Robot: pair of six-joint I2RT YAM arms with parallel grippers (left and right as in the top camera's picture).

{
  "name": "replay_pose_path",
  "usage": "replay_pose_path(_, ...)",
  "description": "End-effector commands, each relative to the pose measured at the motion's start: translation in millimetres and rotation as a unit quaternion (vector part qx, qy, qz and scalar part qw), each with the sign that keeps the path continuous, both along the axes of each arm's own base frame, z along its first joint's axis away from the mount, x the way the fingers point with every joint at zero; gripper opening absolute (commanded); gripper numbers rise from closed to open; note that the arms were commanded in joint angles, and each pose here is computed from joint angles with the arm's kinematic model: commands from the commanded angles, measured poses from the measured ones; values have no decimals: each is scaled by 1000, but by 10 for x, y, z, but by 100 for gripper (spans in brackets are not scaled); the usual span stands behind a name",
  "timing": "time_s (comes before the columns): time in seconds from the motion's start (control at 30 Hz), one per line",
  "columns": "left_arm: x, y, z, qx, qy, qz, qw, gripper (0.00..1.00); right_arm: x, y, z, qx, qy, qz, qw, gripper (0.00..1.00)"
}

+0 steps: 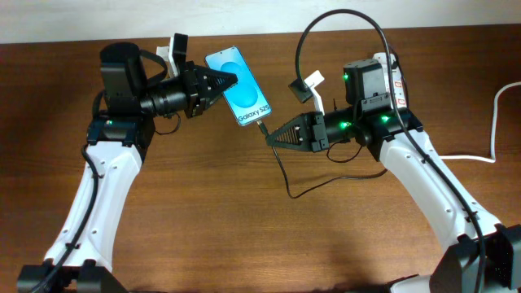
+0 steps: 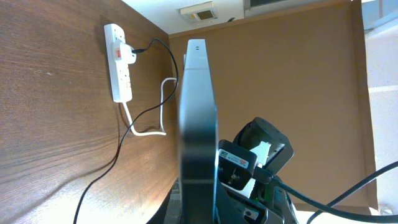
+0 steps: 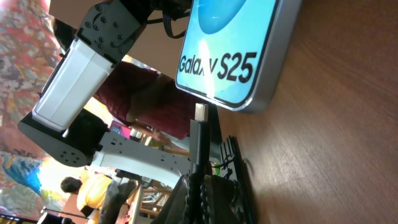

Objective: Plug charger to phone and switch on socket
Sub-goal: 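Align the USB-C plug with the phone's bottom port using right gripper, then push the plug into the phone port, pressing both grippers together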

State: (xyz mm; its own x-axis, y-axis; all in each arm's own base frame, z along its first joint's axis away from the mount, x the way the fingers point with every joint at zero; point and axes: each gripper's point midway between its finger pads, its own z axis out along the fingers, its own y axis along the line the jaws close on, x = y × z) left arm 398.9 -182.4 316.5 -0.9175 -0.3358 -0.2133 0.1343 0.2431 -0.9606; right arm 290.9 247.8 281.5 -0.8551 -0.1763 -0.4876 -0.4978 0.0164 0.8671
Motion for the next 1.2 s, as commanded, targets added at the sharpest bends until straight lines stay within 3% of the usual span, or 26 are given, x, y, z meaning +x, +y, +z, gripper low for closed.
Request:
replay_pose_path(0.0, -34, -42, 91, 0, -18, -8, 1000, 0, 0, 18, 30, 2, -13, 3, 1000, 4)
replay_pose_path(1.17, -42, -52, 93, -1, -18, -11, 1000, 0, 47, 105, -21, -16, -37, -9, 999, 4)
